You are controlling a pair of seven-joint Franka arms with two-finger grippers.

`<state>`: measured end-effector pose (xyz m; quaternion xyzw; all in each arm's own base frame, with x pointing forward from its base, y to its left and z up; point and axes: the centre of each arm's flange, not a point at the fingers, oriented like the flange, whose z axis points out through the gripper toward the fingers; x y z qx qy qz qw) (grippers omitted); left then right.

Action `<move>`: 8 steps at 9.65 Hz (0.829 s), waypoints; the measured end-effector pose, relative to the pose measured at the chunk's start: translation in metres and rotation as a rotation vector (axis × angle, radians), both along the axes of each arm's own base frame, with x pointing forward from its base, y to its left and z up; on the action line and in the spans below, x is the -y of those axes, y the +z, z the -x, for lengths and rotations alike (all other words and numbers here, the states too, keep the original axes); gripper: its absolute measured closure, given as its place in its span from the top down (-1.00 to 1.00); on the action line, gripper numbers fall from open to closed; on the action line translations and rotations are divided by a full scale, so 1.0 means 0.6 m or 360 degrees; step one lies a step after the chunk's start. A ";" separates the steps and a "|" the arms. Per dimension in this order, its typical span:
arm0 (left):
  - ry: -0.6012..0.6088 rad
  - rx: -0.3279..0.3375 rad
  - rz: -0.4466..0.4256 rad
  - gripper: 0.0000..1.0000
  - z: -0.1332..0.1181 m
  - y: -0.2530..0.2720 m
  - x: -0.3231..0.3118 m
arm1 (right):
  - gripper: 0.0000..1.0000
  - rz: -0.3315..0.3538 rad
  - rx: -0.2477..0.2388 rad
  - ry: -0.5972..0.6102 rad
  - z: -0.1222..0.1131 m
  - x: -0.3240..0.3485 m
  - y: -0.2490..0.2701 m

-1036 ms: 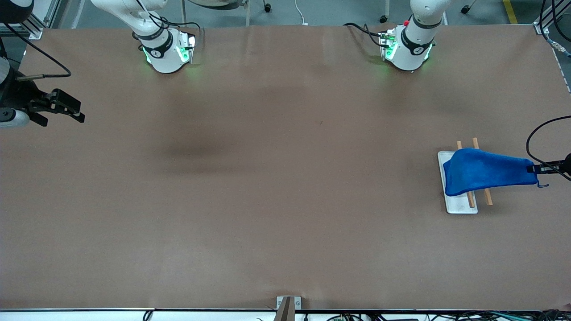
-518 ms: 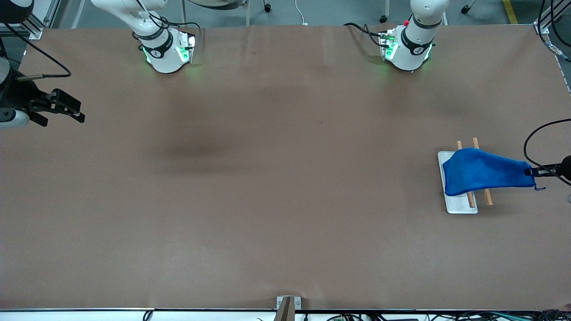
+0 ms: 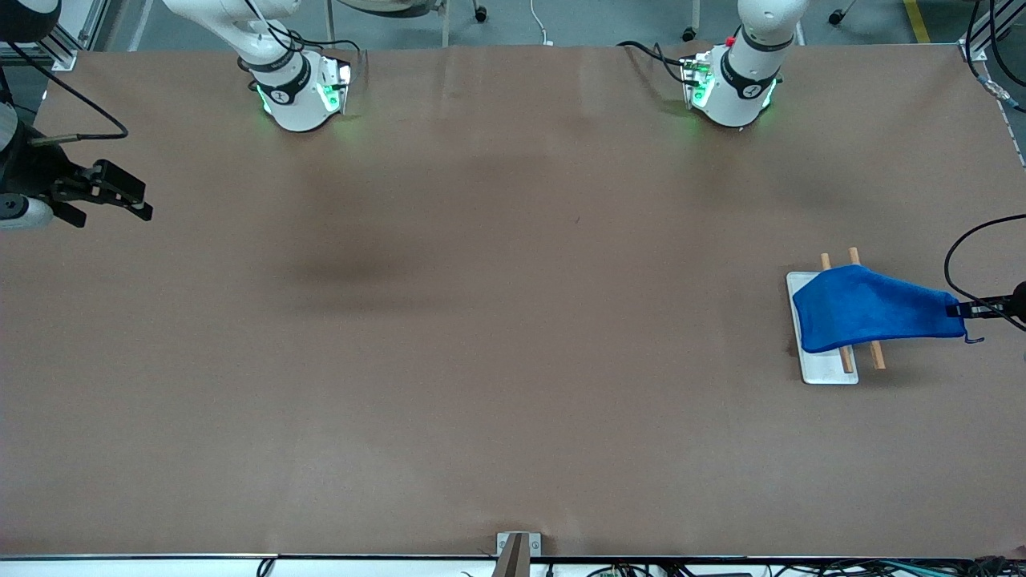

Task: Right arm passes towel to left arm to hang
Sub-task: 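Open the left gripper to release the towel on the sticks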

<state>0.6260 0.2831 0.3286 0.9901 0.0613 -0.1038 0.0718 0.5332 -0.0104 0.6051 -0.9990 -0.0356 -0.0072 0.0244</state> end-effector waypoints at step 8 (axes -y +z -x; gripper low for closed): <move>-0.0109 0.0142 -0.0014 1.00 -0.034 0.100 0.047 | 0.98 0.0000 -0.0002 -0.0002 0.000 0.001 -0.001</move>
